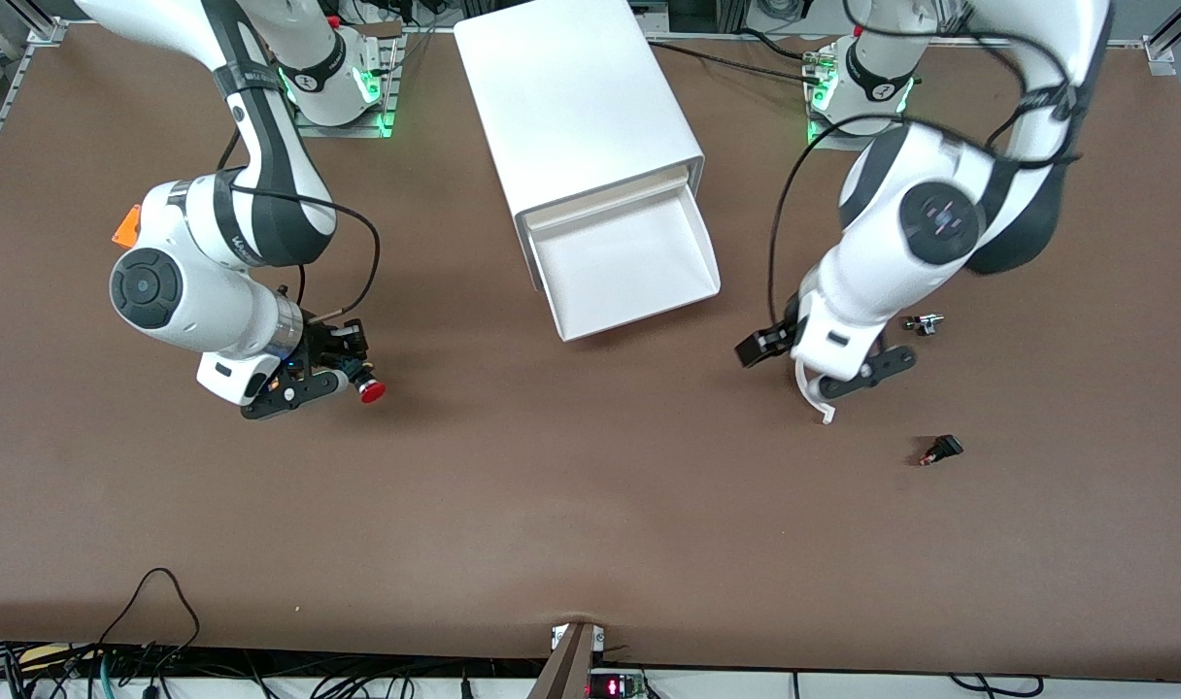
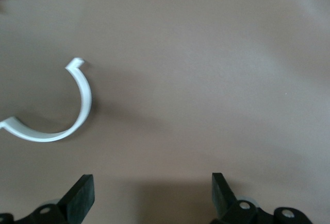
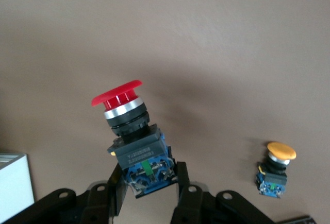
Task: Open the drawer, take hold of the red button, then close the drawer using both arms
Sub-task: 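Push the drawer closed with the left gripper while the right gripper lowers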
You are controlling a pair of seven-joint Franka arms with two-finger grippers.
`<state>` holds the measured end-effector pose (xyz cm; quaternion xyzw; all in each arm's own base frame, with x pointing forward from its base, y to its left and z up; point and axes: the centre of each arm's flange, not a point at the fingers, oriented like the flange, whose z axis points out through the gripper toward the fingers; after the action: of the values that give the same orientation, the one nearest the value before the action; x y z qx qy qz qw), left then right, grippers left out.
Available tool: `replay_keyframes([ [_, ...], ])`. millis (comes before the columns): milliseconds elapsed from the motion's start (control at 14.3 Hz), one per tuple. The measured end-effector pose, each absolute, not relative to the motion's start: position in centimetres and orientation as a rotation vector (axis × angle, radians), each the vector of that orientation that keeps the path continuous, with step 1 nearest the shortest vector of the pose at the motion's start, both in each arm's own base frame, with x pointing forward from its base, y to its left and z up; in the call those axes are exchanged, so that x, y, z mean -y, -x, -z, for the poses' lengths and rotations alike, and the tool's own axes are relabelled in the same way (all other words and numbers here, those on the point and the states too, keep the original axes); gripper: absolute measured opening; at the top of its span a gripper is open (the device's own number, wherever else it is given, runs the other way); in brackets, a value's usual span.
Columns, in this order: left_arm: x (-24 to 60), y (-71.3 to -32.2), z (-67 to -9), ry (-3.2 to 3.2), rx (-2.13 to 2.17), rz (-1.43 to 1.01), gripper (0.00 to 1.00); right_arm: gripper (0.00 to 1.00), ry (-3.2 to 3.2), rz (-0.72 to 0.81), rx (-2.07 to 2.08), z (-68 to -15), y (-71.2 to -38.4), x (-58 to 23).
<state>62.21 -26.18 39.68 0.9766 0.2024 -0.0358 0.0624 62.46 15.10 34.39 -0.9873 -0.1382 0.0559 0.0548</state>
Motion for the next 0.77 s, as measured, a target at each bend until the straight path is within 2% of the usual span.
replay_keyframes([
  [280,30.7,-62.0,-34.6,-2.968,-0.538,0.184,1.0,0.42,3.017,-0.174,0.331,-31.2,-61.7,-12.3],
  [769,35.0,-60.9,-31.8,-2.976,-0.46,0.114,1.0,0.42,3.041,-0.183,0.251,-26.7,-60.0,-9.6],
])
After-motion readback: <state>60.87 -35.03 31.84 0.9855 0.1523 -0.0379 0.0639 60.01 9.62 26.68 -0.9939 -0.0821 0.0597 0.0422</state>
